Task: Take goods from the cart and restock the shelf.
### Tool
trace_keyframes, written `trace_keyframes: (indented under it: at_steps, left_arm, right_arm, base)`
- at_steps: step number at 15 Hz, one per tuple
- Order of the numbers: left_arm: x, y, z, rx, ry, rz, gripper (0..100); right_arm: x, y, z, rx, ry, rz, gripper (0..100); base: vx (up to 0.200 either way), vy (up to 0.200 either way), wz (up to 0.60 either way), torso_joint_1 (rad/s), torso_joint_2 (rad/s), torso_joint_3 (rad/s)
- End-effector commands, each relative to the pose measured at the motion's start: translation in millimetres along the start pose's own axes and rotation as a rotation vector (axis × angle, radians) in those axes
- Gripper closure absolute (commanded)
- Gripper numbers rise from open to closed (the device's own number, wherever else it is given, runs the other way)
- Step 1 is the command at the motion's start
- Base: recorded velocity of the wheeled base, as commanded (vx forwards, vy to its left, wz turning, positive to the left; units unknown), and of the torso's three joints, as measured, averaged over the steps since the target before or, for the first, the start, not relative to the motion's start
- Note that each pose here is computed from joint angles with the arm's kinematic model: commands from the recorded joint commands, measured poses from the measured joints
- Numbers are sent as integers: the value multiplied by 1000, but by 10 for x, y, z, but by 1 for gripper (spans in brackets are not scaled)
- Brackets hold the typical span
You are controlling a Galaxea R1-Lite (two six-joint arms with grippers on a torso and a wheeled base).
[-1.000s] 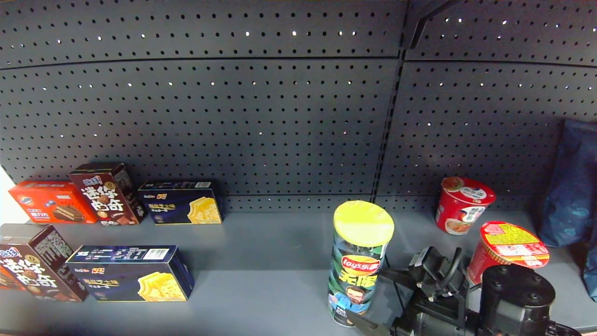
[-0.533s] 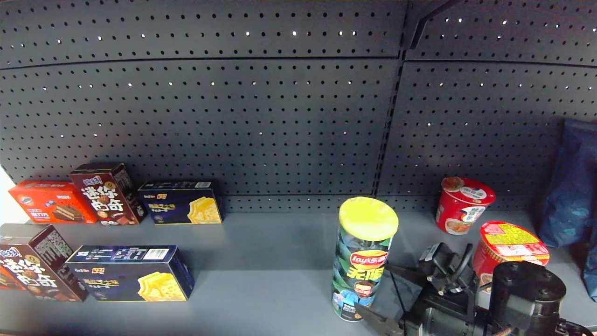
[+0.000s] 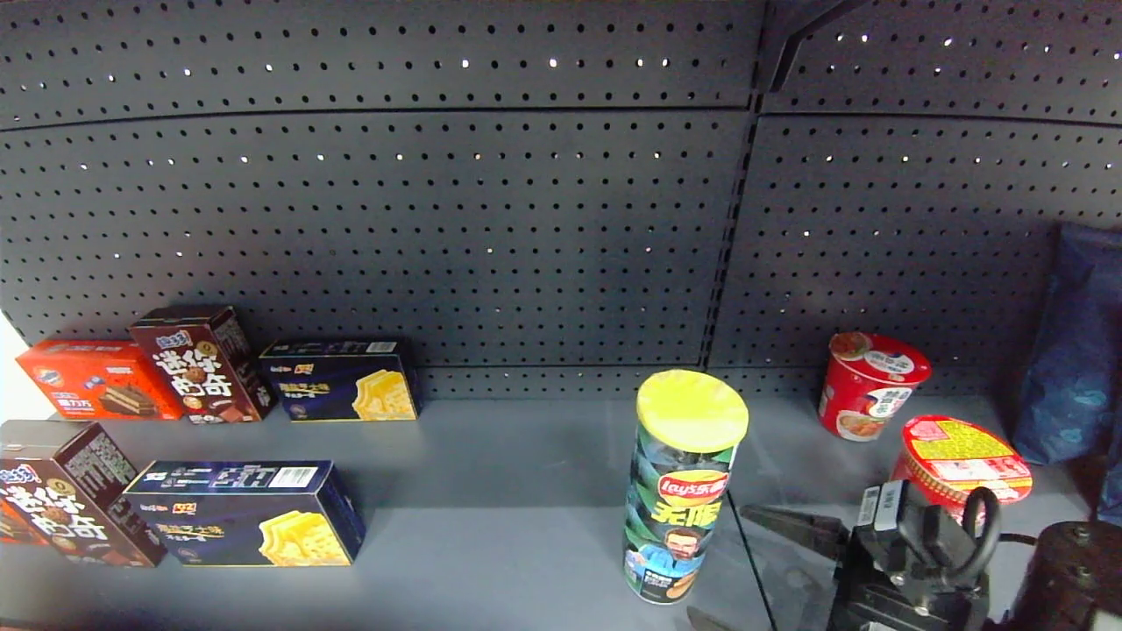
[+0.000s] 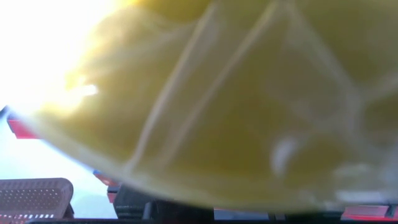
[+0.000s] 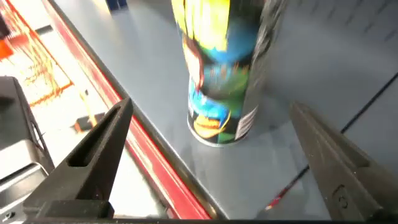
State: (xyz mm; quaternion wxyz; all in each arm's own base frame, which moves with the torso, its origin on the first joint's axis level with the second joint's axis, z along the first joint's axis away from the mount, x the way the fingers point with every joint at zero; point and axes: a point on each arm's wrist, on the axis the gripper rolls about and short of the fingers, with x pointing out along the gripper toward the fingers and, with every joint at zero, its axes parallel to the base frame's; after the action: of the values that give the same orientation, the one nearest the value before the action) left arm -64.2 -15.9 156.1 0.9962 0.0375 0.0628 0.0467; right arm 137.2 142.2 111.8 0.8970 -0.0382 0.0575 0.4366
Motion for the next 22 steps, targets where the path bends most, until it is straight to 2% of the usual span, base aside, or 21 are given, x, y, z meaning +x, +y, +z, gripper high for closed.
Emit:
trace_keyframes:
  at_steps: [1,4,6,7,8,10,13,18,22]
  left_arm:
    - [19,-1,-23,-1,12,-2,100]
    - [26,-1,-33,-3,17,-4,100]
    - [42,-2,-55,-2,26,-5,100]
    - [46,-2,-60,-4,27,-5,100]
    - [53,-2,-68,-4,30,-6,100]
    - [53,-2,-68,-10,30,-5,100]
    - [51,-1,-63,-10,27,-5,100]
    - [49,-1,-59,-10,24,-5,100]
    - [60,-2,-75,-11,32,-6,100]
  right_arm:
    - [-198,-20,245,-43,-121,-24,0]
    - [-428,-43,459,-60,-118,-53,0]
    - [-528,-49,664,-49,-64,-67,0]
    - [-607,-127,786,-25,41,-147,0]
    - [-619,-159,840,-15,90,-207,0]
    - [-545,-190,918,19,100,-227,0]
    - [-258,-312,814,40,197,-319,0]
    - [-121,-331,568,49,323,-334,0]
    - [5,-341,481,44,378,-332,0]
  base:
    - [0,0,0,0,0,0]
    - [0,0,0,0,0,0]
    - [0,0,0,0,0,0]
    - [0,0,0,0,0,0]
    - [0,0,0,0,0,0]
    - [0,0,0,0,0,0]
    - [0,0,0,0,0,0]
    - [0,0,0,0,0,0]
    - [0,0,0,0,0,0]
